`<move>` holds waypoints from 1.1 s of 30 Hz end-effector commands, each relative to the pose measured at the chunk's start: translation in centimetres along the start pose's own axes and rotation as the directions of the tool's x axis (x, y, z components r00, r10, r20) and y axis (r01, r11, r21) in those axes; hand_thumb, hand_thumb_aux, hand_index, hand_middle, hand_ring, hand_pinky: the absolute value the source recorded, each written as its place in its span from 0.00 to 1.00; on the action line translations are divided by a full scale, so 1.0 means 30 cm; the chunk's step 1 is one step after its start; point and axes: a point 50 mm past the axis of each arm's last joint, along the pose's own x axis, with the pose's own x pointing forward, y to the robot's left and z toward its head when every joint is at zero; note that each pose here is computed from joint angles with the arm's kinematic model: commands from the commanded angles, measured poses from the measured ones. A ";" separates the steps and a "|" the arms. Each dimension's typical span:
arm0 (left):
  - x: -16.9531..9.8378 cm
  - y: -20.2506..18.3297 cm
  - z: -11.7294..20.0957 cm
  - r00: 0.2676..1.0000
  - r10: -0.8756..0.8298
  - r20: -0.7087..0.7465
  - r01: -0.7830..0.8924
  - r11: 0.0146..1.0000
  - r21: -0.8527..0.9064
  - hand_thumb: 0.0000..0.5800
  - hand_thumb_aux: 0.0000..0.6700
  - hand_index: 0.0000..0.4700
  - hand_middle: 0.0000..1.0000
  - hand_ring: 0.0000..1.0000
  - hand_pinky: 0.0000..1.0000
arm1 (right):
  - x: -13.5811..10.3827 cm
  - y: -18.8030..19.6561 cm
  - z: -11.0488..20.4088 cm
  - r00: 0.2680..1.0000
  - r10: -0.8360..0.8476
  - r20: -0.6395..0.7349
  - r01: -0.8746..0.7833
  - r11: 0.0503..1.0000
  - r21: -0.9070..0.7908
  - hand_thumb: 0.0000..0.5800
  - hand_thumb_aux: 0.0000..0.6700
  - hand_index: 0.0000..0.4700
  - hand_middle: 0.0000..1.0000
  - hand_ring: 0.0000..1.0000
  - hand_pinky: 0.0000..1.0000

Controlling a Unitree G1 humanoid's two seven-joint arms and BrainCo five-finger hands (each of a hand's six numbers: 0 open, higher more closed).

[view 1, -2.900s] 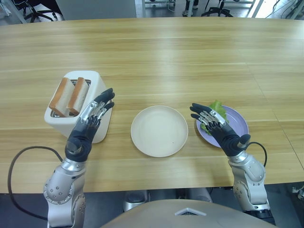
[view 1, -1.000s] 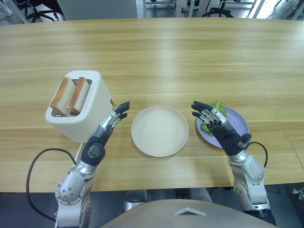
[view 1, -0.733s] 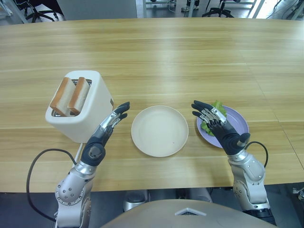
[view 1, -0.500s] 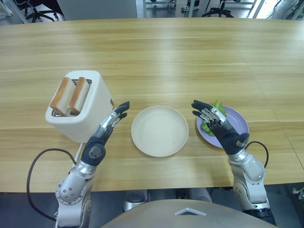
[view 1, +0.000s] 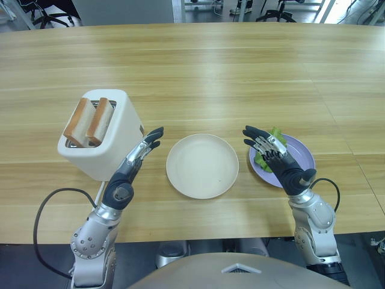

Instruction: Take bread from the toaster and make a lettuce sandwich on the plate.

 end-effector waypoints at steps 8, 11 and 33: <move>-0.004 -0.001 -0.012 1.000 -0.006 -0.018 0.007 1.000 0.016 0.00 0.00 0.00 0.00 0.00 0.00 | -0.003 0.002 -0.009 1.000 0.010 -0.015 -0.010 1.000 -0.004 0.00 0.00 0.00 0.00 0.00 0.00; -0.004 -0.001 -0.013 1.000 -0.005 -0.017 0.006 1.000 0.018 0.00 0.00 0.00 0.00 0.00 0.00 | -0.003 0.002 -0.010 1.000 0.010 -0.015 -0.011 1.000 -0.005 0.00 0.00 0.00 0.00 0.00 0.00; -0.009 -0.004 -0.019 1.000 -0.001 -0.023 0.001 1.000 0.019 0.00 0.00 0.00 0.00 0.00 0.00 | -0.006 0.003 -0.010 1.000 0.016 -0.013 -0.016 1.000 -0.004 0.00 0.00 0.00 0.00 0.00 0.00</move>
